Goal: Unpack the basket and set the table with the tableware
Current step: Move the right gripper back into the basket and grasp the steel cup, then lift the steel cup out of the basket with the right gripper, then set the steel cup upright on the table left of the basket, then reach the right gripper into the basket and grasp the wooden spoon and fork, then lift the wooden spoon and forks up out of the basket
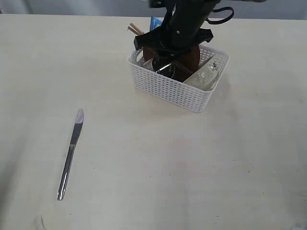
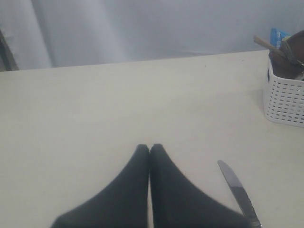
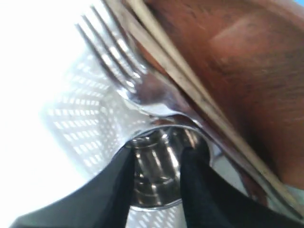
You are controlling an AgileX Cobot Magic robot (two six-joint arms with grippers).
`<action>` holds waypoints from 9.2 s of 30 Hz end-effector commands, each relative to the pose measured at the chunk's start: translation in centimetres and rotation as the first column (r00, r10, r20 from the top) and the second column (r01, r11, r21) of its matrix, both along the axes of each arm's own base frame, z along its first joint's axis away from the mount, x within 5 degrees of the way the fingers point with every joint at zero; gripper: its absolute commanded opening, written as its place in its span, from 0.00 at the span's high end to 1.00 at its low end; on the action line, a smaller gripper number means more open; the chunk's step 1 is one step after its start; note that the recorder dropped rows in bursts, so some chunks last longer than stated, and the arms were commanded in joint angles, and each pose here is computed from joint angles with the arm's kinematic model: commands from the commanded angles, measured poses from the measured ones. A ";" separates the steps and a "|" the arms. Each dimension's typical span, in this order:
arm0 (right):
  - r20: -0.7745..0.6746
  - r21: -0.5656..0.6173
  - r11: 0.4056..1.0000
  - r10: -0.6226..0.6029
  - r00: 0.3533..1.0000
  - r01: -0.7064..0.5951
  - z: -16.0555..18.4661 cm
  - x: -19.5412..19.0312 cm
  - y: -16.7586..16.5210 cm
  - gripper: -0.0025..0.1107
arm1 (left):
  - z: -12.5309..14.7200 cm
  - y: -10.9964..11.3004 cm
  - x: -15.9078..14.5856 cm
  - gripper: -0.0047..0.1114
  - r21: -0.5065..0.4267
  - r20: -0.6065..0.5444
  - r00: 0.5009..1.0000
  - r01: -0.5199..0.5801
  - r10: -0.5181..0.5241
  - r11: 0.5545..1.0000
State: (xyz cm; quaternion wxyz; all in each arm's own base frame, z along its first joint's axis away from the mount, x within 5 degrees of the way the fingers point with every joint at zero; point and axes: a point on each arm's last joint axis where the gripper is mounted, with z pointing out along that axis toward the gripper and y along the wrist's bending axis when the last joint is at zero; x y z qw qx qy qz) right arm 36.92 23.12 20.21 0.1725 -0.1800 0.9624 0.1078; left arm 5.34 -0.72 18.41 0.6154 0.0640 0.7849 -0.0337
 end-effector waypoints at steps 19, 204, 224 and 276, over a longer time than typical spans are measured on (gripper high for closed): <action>0.022 0.167 0.985 -0.044 0.999 0.040 -1.7 1.2 1.5 0.69 | 0.0 0.0 0.0 0.96 -0.004 0.008 1.000 0.008 -0.007 1.000; -0.135 -0.273 0.864 0.401 0.906 -0.423 -0.6 1.9 4.2 0.70 | 0.0 0.0 0.0 0.96 -0.011 0.007 1.000 0.006 -0.006 1.000; -0.056 -0.394 0.845 0.372 0.927 -0.363 -0.2 2.9 3.3 0.53 | 0.0 0.0 0.0 0.96 -0.011 0.007 1.000 0.006 -0.006 1.000; 0.033 -0.440 0.829 0.398 0.917 -0.344 2.3 3.0 2.9 0.98 | 0.0 0.0 0.0 0.96 -0.011 0.007 1.000 0.006 -0.006 1.000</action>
